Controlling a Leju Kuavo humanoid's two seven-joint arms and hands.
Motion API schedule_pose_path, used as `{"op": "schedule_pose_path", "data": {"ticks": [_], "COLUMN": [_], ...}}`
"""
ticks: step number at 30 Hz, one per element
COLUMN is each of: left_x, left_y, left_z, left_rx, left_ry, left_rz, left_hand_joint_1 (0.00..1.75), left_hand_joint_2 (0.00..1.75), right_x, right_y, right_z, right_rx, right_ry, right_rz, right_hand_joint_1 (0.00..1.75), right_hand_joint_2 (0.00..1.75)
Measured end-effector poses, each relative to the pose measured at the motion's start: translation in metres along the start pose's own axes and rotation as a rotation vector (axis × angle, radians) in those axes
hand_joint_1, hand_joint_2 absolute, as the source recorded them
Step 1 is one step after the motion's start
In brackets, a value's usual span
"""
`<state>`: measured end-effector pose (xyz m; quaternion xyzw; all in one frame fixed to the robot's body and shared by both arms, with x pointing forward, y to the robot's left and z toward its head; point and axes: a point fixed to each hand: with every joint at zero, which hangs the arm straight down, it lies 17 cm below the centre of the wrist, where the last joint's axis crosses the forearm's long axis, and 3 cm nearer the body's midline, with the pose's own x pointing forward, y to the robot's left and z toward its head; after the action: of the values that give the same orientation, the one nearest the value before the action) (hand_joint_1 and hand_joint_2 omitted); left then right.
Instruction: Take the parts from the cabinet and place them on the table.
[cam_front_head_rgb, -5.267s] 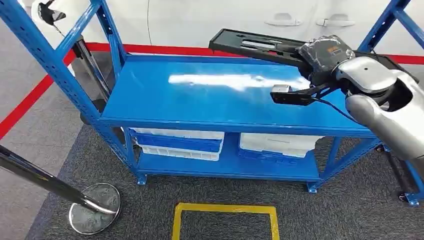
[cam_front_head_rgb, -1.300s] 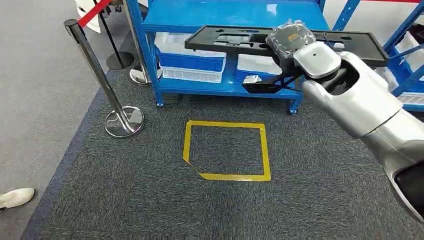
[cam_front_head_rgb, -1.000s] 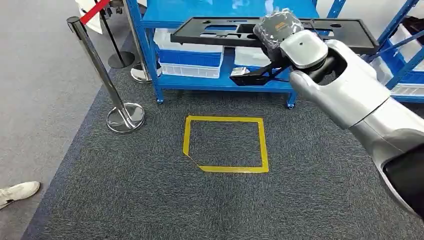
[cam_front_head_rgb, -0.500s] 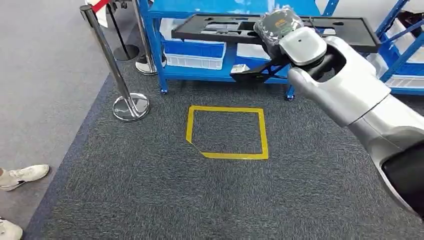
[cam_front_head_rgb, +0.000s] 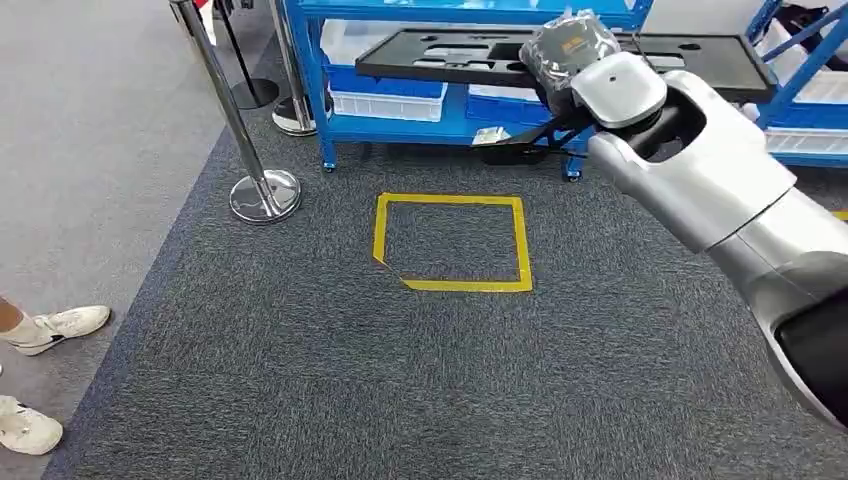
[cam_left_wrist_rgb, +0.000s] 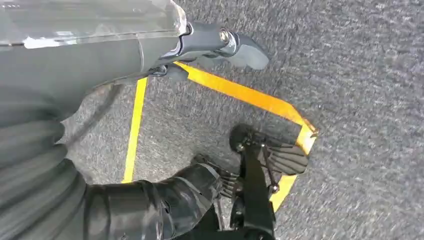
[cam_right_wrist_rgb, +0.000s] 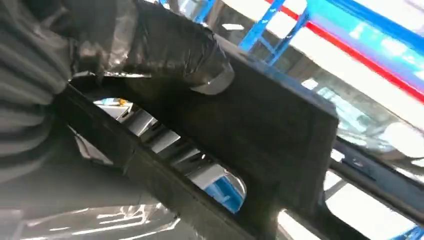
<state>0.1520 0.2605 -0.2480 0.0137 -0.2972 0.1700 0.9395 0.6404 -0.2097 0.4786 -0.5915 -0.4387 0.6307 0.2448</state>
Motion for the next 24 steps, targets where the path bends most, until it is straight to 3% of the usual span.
{"op": "schedule_pose_path", "data": {"ticks": [14,24], "left_x": [0.004,0.003], "left_y": [0.005,0.005], "left_z": [-0.001,0.0], "left_rx": [0.011,0.008], "left_ry": [-0.013,-0.012], "left_rz": [0.003,0.009], "left_hand_joint_1": [0.0,0.0], "left_hand_joint_2": [1.75,1.75], "right_x": [-0.016,-0.042], "right_y": [-0.011,0.011], "right_z": [0.004,0.01], "right_rx": [-0.005,0.032], "right_ry": [0.027,0.062], "right_rz": [0.004,0.006], "right_hand_joint_1": [1.75,1.75], "right_hand_joint_2": [1.75,1.75]}}
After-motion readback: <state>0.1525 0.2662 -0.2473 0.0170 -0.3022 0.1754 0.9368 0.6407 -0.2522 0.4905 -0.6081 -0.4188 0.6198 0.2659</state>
